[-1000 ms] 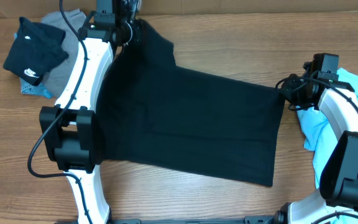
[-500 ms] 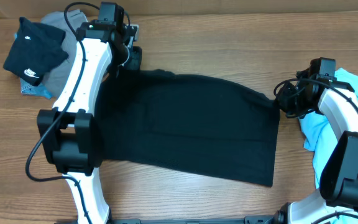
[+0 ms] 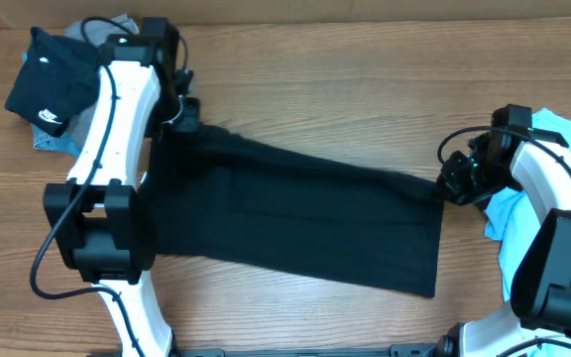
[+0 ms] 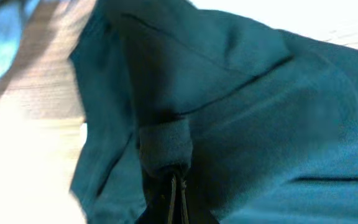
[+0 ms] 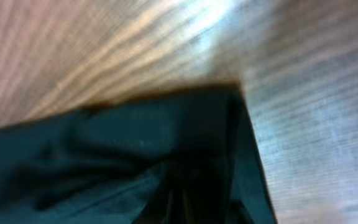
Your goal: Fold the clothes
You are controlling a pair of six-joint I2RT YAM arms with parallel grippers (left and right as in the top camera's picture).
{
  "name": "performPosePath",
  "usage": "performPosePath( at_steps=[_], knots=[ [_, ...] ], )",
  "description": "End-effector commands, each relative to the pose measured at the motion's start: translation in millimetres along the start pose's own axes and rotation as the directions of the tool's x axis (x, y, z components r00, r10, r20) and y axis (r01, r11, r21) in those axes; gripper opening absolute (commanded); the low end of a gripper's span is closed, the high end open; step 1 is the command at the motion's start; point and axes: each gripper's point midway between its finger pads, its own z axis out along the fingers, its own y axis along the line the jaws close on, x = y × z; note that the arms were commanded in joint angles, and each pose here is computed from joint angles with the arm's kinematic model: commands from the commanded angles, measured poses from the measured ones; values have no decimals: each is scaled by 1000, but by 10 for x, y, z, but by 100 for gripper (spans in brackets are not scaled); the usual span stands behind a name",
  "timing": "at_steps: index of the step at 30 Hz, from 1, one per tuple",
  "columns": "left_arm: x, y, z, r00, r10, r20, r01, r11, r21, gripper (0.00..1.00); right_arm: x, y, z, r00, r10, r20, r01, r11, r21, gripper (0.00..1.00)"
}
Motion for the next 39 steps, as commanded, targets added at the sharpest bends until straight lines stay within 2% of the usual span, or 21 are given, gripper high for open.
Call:
performPosePath(
  at_steps=[1,4,10,22,23,24,25,26,27,30,33,36,38,39],
  knots=[
    [76,237,-141,999,-53,7,53,998,-40,4,24,-44,-55,1000,5,7,-6,1000,22,5],
    [174,329,-143,997,-76,-30,75,996,-41,4,27,-141,-60,999,41,15,-42,996,76,6],
    [207,344,-132,996,-77,-44,75,996,-40,4,86,-167,-62,999,51,-7,-51,995,87,6],
    [602,279,104,976,-55,-212,48,998,-38,4,153,-263,-74,998,62,-26,-57,989,139,8],
    [610,279,125,975,-55,-216,48,998,-38,5,157,-264,-74,998,60,-28,-55,989,139,10],
    [598,281,136,976,-56,-210,49,998,-38,16,160,-265,-74,998,58,-30,-53,989,140,16],
    [578,282,140,978,-56,-202,49,998,-38,33,166,-267,-75,998,51,-33,-46,989,141,22],
    [546,284,145,980,-56,-189,50,998,-38,56,168,-267,-75,998,51,-34,-46,989,140,28],
    [522,287,147,982,-57,-179,51,998,-38,58,168,-267,-75,998,51,-34,-46,989,140,32],
    [497,291,134,984,-56,-169,50,998,-39,62,161,-264,-74,998,50,-31,-45,989,139,37],
    [463,298,90,987,-51,-155,46,998,-38,61,157,-264,-74,998,49,-30,-45,989,139,44],
    [428,264,16,989,-50,-139,49,999,-15,56,142,-267,-57,999,47,-23,-43,990,137,57],
    [411,201,-57,992,-27,-123,31,999,24,53,145,-287,-15,999,47,-21,-44,990,136,61],
    [403,177,-99,993,-14,-113,19,999,39,47,153,-312,13,998,51,-22,-48,989,136,63]
  ],
)
